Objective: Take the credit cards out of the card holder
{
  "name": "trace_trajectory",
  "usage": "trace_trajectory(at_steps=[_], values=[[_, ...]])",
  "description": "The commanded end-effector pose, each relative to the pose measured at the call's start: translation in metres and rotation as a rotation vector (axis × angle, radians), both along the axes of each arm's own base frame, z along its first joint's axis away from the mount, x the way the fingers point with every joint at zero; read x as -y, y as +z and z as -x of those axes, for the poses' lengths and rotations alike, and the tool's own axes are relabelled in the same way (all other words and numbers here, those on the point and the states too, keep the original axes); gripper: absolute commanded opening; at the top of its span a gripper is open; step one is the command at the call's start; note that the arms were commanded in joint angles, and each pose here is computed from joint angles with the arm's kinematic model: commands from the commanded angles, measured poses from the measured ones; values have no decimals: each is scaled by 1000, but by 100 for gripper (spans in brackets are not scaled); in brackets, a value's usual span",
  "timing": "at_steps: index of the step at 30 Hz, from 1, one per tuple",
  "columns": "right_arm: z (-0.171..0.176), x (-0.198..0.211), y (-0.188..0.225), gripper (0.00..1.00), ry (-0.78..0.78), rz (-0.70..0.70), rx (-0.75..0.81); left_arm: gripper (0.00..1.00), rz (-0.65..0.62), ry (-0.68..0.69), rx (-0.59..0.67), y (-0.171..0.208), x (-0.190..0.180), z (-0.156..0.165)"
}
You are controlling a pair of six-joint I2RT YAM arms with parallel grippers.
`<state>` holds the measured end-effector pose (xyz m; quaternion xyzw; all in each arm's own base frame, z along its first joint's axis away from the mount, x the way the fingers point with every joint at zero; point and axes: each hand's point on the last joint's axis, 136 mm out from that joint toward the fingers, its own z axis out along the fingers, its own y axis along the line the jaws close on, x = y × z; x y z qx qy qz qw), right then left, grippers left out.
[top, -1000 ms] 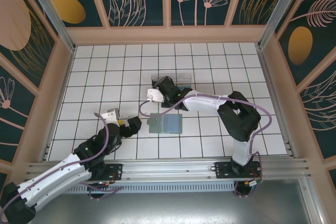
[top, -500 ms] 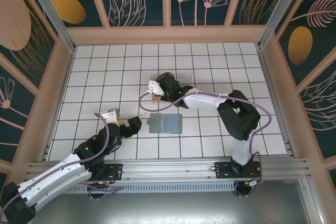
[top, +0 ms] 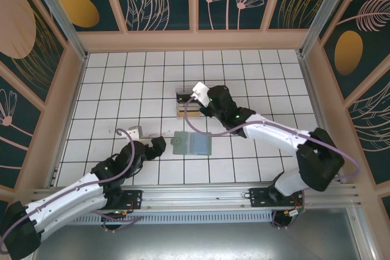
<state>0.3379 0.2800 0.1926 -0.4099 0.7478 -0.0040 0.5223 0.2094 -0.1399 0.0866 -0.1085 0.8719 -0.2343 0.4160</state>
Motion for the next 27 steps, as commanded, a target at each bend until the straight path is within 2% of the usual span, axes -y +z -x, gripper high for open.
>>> trace_trajectory(at_steps=[1,6,7,9,11,12,13,16,17,23,27], values=[[14,-5,2,31,14,-172,-58,99,42,25,48,25,8,-13],[19,7,0,32,-70,-276,-91,98,11,42,23,24,11,-19],[21,10,2,34,-82,-305,-87,99,-2,54,19,23,10,-21],[26,20,8,52,-103,-382,-70,99,-38,76,13,23,8,-25],[31,32,13,56,-128,-443,-49,99,-85,87,17,24,8,-31],[32,40,15,74,-151,-470,-40,99,-116,100,24,25,6,-35],[33,48,18,85,-176,-492,-27,99,-148,117,27,25,3,-38],[34,77,23,87,-256,-556,12,99,-246,177,67,36,-7,-51],[33,90,27,98,-297,-581,37,99,-270,206,88,42,-11,-56],[36,163,35,99,-504,-706,183,99,-403,317,202,82,-30,-86],[34,200,24,99,-586,-704,238,99,-497,377,211,87,-55,-105]])
